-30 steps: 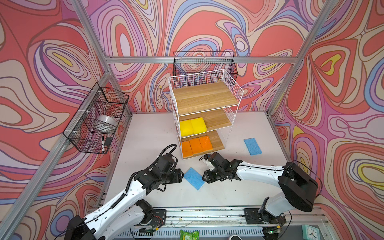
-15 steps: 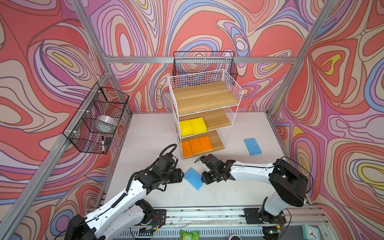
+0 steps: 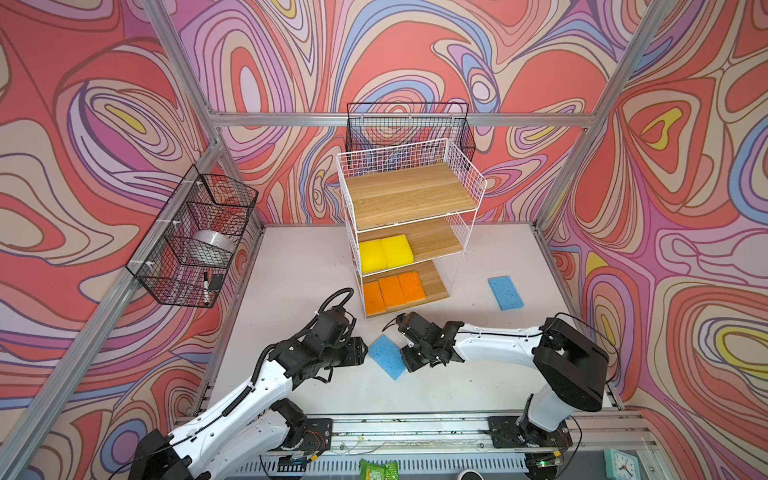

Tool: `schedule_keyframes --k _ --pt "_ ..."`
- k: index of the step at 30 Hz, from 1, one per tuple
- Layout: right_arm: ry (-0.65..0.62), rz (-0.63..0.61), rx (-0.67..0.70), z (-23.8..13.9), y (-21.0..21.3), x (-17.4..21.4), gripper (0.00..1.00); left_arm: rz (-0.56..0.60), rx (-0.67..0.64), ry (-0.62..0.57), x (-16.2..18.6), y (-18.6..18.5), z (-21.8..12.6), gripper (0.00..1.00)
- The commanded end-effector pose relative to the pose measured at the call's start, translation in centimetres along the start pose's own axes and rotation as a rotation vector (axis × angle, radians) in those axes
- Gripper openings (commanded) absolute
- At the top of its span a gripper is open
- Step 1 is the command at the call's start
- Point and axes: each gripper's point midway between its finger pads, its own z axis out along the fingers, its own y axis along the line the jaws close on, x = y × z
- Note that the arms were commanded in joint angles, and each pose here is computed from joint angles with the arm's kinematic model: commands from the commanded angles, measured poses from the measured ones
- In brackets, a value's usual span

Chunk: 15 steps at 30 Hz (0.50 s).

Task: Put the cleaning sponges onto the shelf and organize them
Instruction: 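Close the right gripper on the blue sponge's edge nearest it, then lift the blue sponge with the right gripper toward the top shelf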

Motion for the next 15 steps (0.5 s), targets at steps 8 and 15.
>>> schedule_keyframes --k 8,15 --pt "-0.107 0.001 -0.056 -4.4 1.4 -1.7 0.0 0.0 -0.005 -0.023 -0.7 -0.2 -1.4 0.66" --pt "-0.244 0.013 -0.122 -10.3 2.5 -3.3 0.0 0.009 -0.01 -0.034 -1.0 -0.3 -2.1 0.66"
